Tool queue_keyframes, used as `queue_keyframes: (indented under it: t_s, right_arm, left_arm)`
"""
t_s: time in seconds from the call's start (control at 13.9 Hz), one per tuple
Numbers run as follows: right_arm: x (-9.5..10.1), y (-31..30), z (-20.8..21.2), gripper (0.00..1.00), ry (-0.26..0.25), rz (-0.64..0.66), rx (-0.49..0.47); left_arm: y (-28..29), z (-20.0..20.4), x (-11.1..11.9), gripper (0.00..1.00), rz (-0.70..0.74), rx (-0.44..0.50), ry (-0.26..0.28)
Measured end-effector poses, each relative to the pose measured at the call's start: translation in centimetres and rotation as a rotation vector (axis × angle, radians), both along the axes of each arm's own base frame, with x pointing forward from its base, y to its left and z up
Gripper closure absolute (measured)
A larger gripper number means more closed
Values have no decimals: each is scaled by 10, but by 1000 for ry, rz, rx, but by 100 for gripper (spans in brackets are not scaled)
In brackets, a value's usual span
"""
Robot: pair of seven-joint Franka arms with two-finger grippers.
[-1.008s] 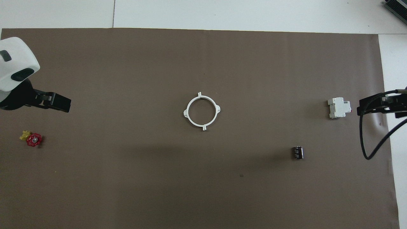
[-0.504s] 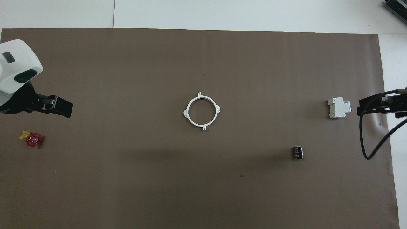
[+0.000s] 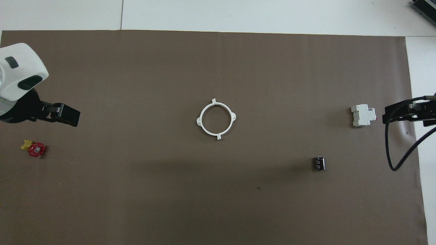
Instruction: Assemble drain pipe with both arms
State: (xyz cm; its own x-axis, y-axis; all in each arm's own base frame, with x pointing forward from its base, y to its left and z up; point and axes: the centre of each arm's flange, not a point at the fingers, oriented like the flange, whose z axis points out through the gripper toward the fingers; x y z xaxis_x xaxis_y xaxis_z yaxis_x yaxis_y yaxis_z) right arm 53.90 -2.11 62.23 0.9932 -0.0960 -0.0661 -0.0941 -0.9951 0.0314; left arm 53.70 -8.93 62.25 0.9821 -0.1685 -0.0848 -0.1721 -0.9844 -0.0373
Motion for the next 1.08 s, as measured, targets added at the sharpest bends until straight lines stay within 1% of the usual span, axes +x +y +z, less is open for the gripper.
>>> queue_keyframes:
  t_s: [0.29,0.36,0.5,0.58,1.08]
  right_arm:
    - [0,0,0,0,0,0,0]
    - [0,0,0,0,0,0,0]
    - [0,0,0,0,0,0,0]
    - [0,0,0,0,0,0,0]
    - [0,0,0,0,0,0,0]
  left_arm:
    - [0,0,0,0,-1,-2,-3]
    - [-1,-1,2,0,-2,-4,-15]
    - [-3,-4,9,0,-5,-15,-69]
    - [-4,-6,12,0,-6,-19,-86]
    - [-4,-6,12,0,-4,-22,-102]
